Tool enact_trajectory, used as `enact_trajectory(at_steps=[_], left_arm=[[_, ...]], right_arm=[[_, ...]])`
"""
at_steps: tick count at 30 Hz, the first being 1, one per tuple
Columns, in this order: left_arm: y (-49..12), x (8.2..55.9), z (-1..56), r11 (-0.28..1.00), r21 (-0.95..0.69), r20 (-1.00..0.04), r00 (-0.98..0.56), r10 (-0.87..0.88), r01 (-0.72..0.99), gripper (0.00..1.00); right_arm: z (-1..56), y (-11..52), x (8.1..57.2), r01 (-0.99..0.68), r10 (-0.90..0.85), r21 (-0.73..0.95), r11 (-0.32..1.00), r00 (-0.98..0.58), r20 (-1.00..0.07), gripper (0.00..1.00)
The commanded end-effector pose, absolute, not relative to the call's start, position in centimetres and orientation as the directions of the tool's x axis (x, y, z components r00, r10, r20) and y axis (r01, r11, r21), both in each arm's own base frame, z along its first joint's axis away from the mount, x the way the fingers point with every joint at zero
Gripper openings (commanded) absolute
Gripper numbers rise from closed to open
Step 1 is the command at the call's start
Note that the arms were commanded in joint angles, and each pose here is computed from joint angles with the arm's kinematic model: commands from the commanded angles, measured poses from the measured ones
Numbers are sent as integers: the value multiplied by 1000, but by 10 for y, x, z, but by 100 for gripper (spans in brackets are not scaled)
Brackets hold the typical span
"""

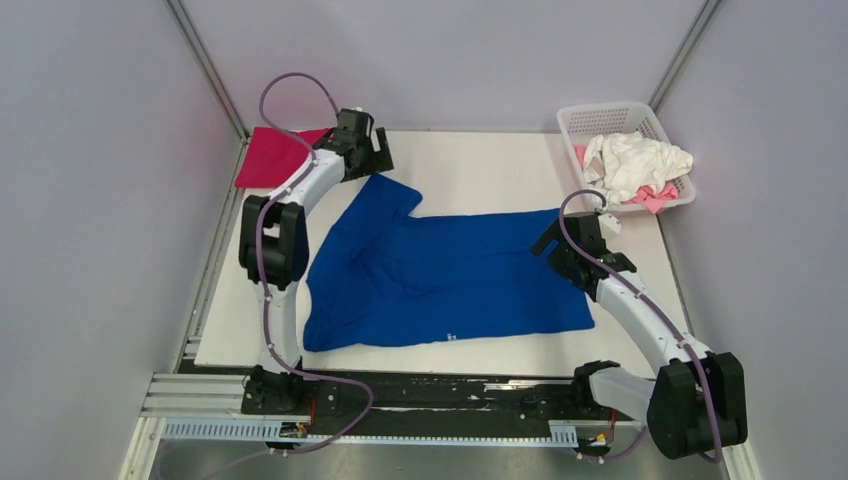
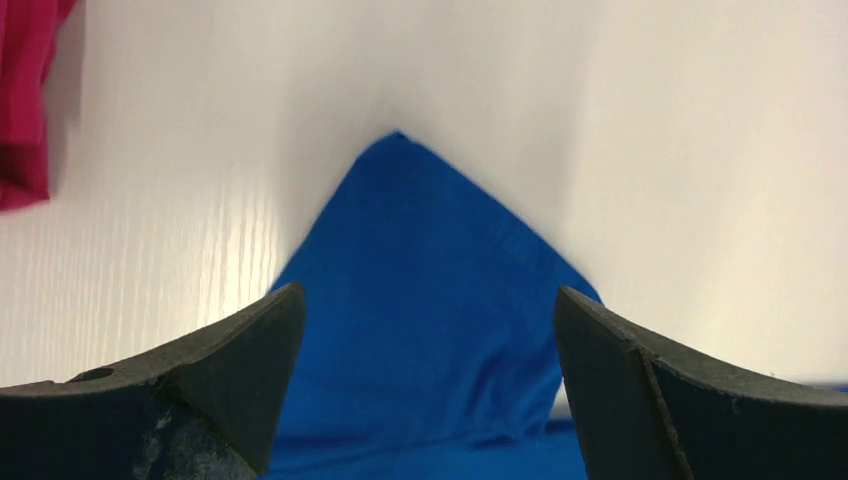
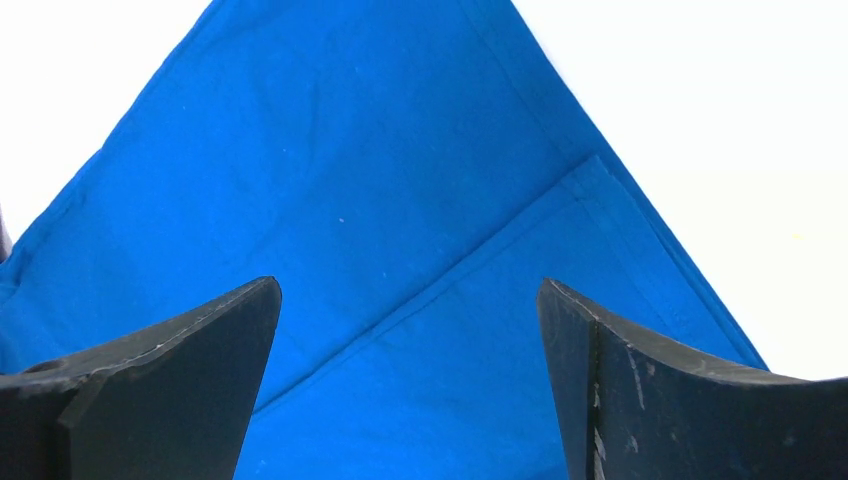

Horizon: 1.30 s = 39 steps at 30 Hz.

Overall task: Fold and stack the t-shirts
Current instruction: Grab the side of the flattened tshirt furthest away from the robot with both arms

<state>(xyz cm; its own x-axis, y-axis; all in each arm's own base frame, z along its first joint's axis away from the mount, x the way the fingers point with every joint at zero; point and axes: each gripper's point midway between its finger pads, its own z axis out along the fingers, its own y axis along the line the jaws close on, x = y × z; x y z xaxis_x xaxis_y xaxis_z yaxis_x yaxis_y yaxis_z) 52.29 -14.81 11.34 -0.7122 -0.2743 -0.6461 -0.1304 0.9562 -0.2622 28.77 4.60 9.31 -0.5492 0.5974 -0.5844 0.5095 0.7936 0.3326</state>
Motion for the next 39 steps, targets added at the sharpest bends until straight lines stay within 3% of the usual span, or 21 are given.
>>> enact_trajectory(at_steps=[1, 10, 26, 34, 37, 39], left_arm=[[-138, 549, 100, 990, -107, -645, -752, -137, -88, 100], [-145, 596, 63, 998, -42, -633, -771, -69, -55, 85], [-155, 577, 26, 999, -41, -565, -824, -38, -18, 53], [-154, 575, 29, 999, 50, -578, -815, 27, -2, 24], [-155, 577, 34, 999, 52, -589, -807, 41, 12, 2], [-156, 577, 39, 998, 53, -596, -801, 50, 23, 0]], right_arm=[[112, 41, 313, 482, 574, 341, 807, -507, -643, 100], [89, 37, 315, 499, 569, 305, 811, -556, -605, 100], [78, 35, 315, 505, 561, 280, 816, -579, -591, 100], [86, 27, 329, 524, 560, 266, 809, -550, -620, 100], [93, 22, 346, 536, 554, 250, 806, -536, -637, 100], [97, 17, 361, 552, 555, 240, 798, -520, -649, 100]])
